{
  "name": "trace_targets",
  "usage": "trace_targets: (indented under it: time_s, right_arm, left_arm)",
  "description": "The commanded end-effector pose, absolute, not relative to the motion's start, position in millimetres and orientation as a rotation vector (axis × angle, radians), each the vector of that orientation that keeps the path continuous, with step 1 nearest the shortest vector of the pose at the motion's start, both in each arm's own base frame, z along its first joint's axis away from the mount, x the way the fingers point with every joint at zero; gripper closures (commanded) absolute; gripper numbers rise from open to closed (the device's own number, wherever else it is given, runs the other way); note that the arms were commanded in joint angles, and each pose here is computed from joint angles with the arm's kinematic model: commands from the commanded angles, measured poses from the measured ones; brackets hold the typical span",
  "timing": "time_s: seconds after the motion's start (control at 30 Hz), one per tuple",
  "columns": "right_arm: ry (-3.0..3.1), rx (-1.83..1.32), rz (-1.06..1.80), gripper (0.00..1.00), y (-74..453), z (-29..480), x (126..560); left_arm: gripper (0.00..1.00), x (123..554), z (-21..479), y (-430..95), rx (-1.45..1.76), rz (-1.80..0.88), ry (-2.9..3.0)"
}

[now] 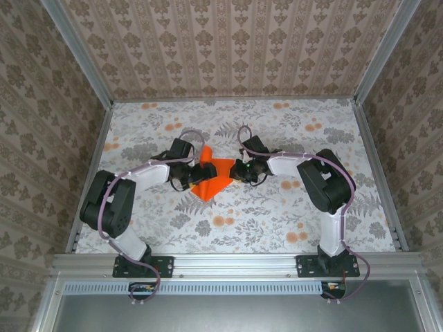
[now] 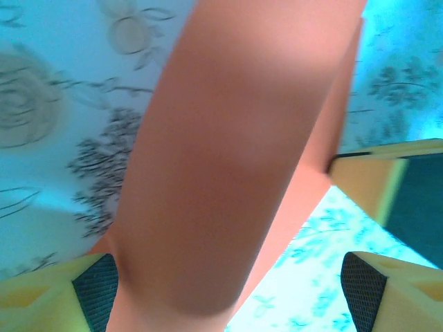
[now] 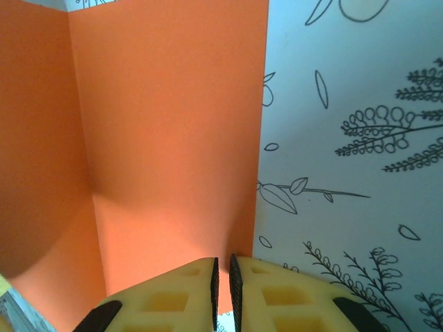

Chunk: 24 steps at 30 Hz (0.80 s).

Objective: Fold a paper plane with a square sheet of paper (pick it up from the middle)
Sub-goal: Turn over the paper at the center of the table.

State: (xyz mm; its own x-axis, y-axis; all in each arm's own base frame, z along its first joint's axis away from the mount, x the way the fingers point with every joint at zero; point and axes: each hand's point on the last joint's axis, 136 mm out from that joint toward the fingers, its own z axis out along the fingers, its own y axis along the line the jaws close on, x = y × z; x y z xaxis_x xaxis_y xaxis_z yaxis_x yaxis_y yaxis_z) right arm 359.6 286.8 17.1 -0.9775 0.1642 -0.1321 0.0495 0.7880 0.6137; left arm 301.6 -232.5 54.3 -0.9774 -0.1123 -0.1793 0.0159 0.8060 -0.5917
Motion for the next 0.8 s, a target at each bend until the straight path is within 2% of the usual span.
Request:
trace_targets:
  time_s: [0.0,0.2,0.4,0.6,0.77]
  right_arm:
    - [2.907,0.185,0.864,0.82,277,-9,344]
    - [2.886,0.171,0.896,0.82,280,-1,347]
    - [2.765,0.170,0.986,0.82,276,38,357]
    - [2.668,0.232,0.896,0.82,241,70,363]
    - [2.610,0.208,0.843,0.81,229,93,361]
  left_arm:
    - [0.13,303,85,-256,0.040,-1.135,2.663]
    - [0.13,298,103,-273,0.126,-1.313,2.591]
    - [0.13,296,128,-286,0.209,-1.457,2.499]
    - [0.13,295,144,-288,0.291,-1.441,2.426]
    - [0.13,302,127,-269,0.203,-1.258,2.499]
